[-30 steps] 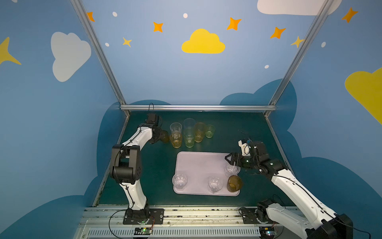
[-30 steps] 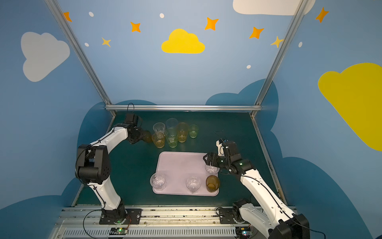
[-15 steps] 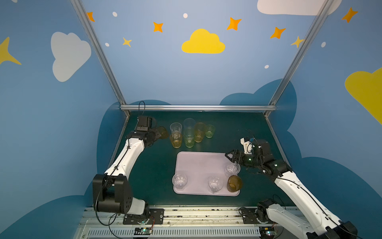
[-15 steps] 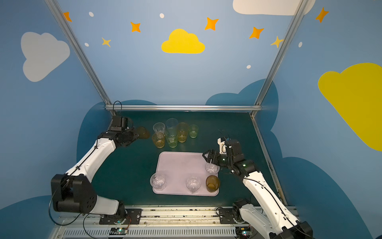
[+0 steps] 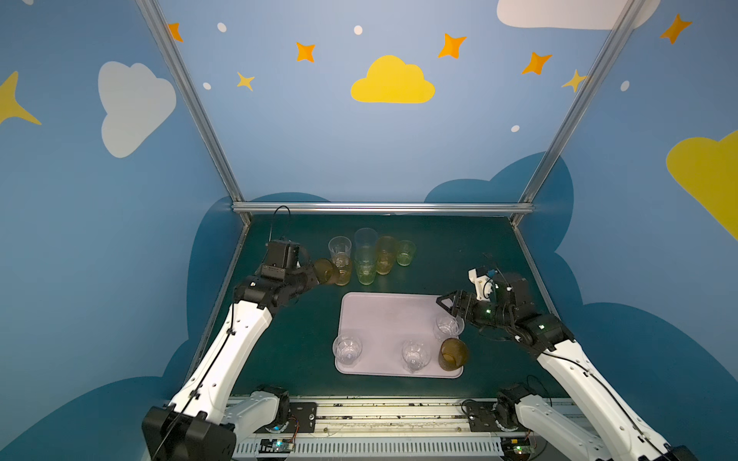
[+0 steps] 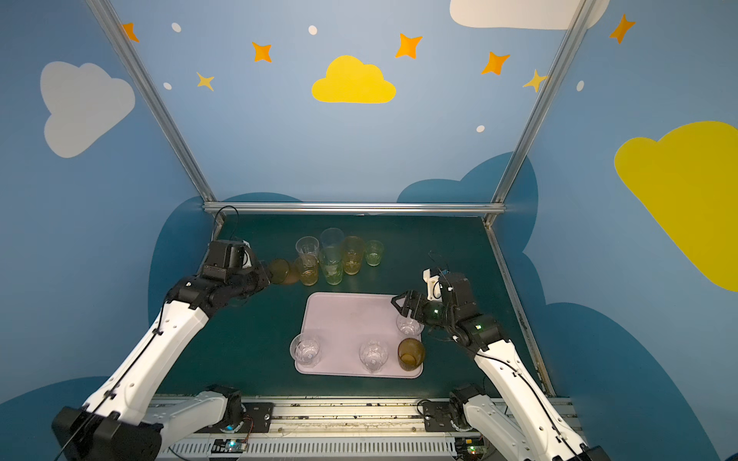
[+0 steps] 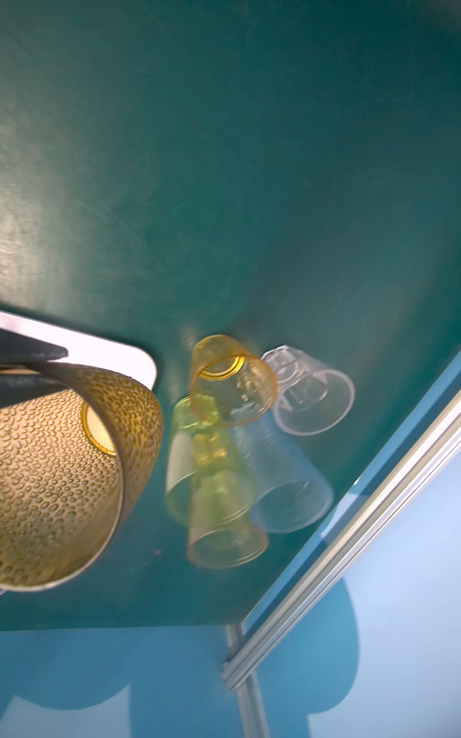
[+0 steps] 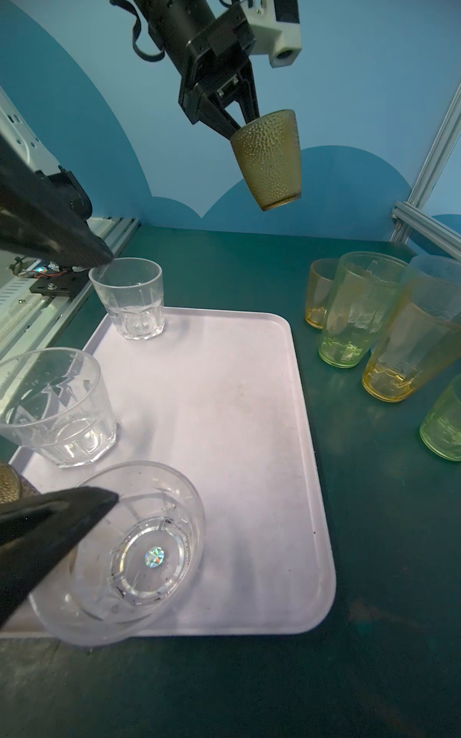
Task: Place the glasses into the tray
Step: 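Carry the amber cup with the left gripper over the tray and lower it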
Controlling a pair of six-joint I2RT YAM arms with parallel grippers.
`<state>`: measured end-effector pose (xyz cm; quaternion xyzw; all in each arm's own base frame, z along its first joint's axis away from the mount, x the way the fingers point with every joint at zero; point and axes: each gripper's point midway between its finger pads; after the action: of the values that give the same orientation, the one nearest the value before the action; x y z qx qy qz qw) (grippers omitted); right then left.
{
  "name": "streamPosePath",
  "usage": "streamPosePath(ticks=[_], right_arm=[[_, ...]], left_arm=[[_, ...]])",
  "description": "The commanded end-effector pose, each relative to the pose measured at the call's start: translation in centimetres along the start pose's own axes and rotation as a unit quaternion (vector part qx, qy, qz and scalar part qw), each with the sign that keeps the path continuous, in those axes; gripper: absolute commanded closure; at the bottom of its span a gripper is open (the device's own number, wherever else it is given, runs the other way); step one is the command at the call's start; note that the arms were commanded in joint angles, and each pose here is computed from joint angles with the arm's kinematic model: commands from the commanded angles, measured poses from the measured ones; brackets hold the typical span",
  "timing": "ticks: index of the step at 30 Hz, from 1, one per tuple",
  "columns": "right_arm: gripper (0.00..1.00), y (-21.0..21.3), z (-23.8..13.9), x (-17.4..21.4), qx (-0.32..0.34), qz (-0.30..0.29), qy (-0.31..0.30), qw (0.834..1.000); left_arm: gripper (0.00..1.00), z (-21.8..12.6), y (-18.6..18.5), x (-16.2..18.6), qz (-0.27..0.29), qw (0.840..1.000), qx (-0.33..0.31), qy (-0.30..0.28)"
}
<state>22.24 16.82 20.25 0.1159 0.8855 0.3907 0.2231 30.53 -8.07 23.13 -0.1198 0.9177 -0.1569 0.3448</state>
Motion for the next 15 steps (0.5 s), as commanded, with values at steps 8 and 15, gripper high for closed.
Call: streamPosePath(ticks=[8, 15], right_arm=[[0.15, -0.6, -1.0, 1.2, 0.001, 0.017, 0.004, 1.0], [0.15, -0.7, -1.8, 0.6, 0.011, 0.008, -0.017, 1.0]], left_arm=[[0.96, -2.2, -4.9, 4.5, 0.077, 0.995, 0.033, 0.058], [0.96, -1.4, -9.7, 7.1, 0.145, 0.985, 0.035, 0.089]])
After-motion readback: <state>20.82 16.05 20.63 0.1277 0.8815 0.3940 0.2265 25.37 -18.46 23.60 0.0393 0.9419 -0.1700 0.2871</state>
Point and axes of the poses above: each gripper's point midway between its finger pads, its own z axis out along the fingers, its own y axis along the line the jaws close on, x = y × z, and after that the axes turned 8 degrees about z, right-handed
